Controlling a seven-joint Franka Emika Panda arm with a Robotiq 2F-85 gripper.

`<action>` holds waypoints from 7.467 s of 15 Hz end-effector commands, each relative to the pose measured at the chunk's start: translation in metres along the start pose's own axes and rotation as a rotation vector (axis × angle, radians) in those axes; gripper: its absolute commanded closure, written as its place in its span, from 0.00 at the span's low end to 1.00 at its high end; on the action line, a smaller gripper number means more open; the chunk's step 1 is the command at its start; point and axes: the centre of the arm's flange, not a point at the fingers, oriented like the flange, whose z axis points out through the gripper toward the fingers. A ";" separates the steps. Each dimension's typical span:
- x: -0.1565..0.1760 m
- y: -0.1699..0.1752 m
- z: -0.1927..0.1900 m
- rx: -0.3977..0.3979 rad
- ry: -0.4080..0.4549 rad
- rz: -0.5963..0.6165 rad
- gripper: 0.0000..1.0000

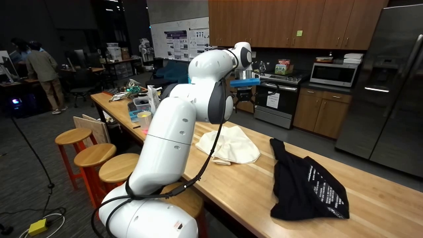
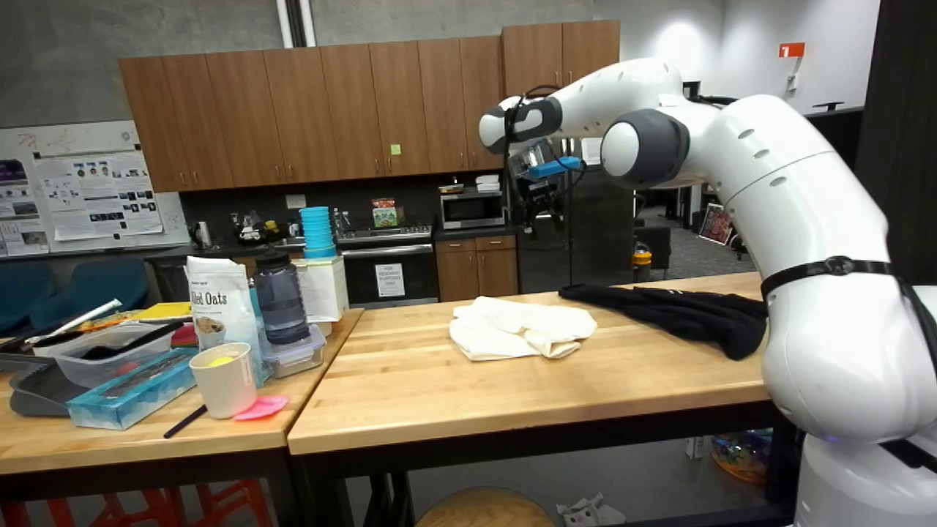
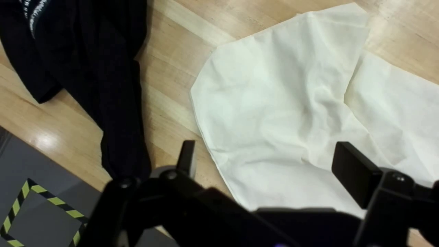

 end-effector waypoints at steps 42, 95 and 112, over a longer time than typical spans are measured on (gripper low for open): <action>0.069 0.005 0.174 0.101 -0.369 -0.053 0.00; 0.059 -0.035 0.194 0.070 -0.392 -0.120 0.00; 0.076 -0.063 0.202 0.047 -0.386 -0.109 0.00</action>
